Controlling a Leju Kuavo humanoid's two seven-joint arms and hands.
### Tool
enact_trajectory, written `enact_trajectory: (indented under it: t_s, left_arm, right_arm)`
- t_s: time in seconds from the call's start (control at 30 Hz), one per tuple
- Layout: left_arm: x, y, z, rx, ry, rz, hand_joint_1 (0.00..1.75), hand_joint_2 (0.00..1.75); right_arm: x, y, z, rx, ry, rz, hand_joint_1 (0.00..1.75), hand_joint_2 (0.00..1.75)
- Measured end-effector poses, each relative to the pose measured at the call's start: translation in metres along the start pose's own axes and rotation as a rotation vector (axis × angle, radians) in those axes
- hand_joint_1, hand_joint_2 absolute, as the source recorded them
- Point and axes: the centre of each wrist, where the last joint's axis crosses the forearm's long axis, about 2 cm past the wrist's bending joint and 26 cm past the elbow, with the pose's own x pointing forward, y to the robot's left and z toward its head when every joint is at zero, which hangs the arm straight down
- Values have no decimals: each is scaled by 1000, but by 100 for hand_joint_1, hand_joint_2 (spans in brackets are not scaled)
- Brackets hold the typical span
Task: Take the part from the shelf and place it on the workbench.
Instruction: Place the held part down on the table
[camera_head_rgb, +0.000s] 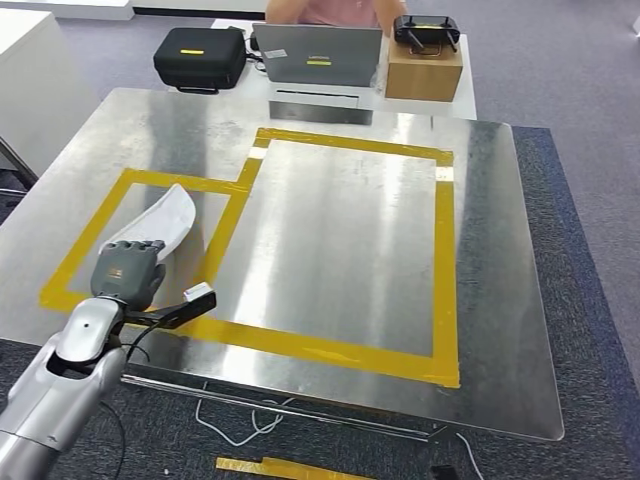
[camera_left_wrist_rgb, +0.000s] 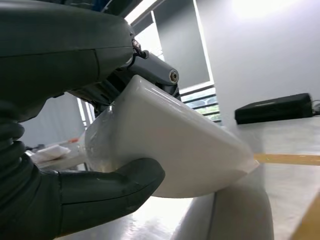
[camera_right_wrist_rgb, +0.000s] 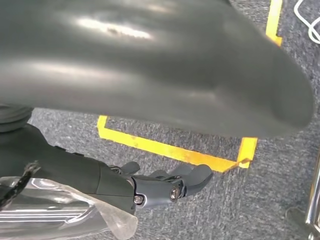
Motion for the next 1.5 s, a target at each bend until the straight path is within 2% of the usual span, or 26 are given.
enact_trajectory:
  t_s: [0.1,0.2,0.6,0.83,0.97,1.0,1.13,1.5]
  left_arm:
    - [-26,-9,8,-41,92,-25,175,175]
    - [-34,-13,15,-54,125,-30,175,175]
    - [-40,-10,26,-63,152,-52,175,175]
    - [-38,-7,28,-41,117,-53,175,175]
    - [-36,-2,28,-4,88,-29,0,175]
    - [-35,-1,28,6,82,-21,0,175]
    - [-31,8,28,42,56,14,0,0]
    - [-24,22,27,54,35,89,0,0]
  right_arm:
    - [-1,0,4,-16,11,-40,0,0]
    - [-1,1,6,-17,7,-44,0,0]
    - [4,4,9,-5,-17,-30,0,0]
    - [5,4,9,-6,-19,-28,0,0]
    - [5,3,9,-5,-21,-27,0,0]
    - [5,4,9,-4,-22,-27,0,0]
    - [6,5,9,-1,-30,-27,0,0]
    - [7,6,9,3,-37,-27,0,0]
